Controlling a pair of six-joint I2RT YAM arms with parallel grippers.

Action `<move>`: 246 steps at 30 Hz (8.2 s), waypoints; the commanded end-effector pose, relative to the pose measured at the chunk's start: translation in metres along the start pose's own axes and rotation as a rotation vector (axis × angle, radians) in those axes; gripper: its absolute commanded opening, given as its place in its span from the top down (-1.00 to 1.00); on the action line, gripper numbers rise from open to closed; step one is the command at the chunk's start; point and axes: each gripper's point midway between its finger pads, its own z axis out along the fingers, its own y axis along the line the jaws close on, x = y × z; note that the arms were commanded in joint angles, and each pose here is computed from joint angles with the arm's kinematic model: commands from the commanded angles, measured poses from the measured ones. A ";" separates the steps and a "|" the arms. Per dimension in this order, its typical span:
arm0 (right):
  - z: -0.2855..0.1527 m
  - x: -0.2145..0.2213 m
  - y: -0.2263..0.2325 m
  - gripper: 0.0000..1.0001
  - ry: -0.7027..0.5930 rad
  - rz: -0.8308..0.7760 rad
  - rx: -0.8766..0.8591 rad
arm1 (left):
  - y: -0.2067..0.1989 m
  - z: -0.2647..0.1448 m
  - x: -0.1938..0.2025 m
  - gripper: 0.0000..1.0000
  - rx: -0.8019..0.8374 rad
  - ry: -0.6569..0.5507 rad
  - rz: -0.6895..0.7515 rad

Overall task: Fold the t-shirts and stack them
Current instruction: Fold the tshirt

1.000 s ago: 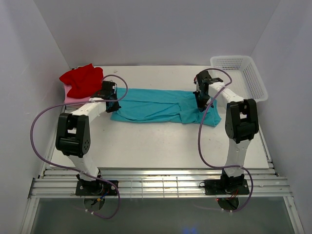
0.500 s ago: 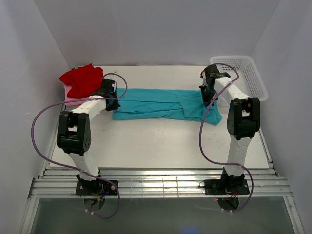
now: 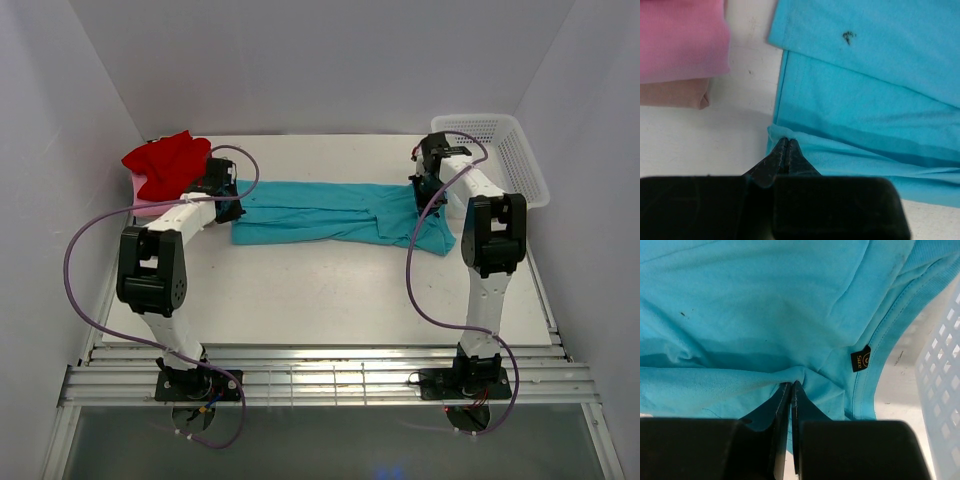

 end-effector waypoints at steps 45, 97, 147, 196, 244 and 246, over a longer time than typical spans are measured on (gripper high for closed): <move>-0.048 0.000 -0.003 0.40 -0.226 0.074 0.095 | -0.111 -0.059 -0.007 0.84 0.222 -0.299 0.040; -0.021 -0.082 0.027 0.85 -0.169 0.016 -0.051 | -0.059 0.012 0.088 0.99 0.006 -0.120 0.130; 0.000 0.044 -0.011 0.36 -0.034 0.085 0.064 | -0.351 -0.064 0.119 0.27 0.936 -0.116 0.236; 0.002 0.013 -0.012 0.85 -0.074 0.077 0.008 | -0.365 -0.037 0.134 1.00 0.939 -0.080 0.233; 0.009 0.018 -0.007 0.85 -0.045 0.070 -0.022 | -0.372 -0.018 0.145 0.68 0.915 -0.053 0.250; 0.009 0.018 -0.007 0.85 -0.047 0.071 -0.023 | -0.373 -0.022 0.140 0.84 0.916 -0.067 0.253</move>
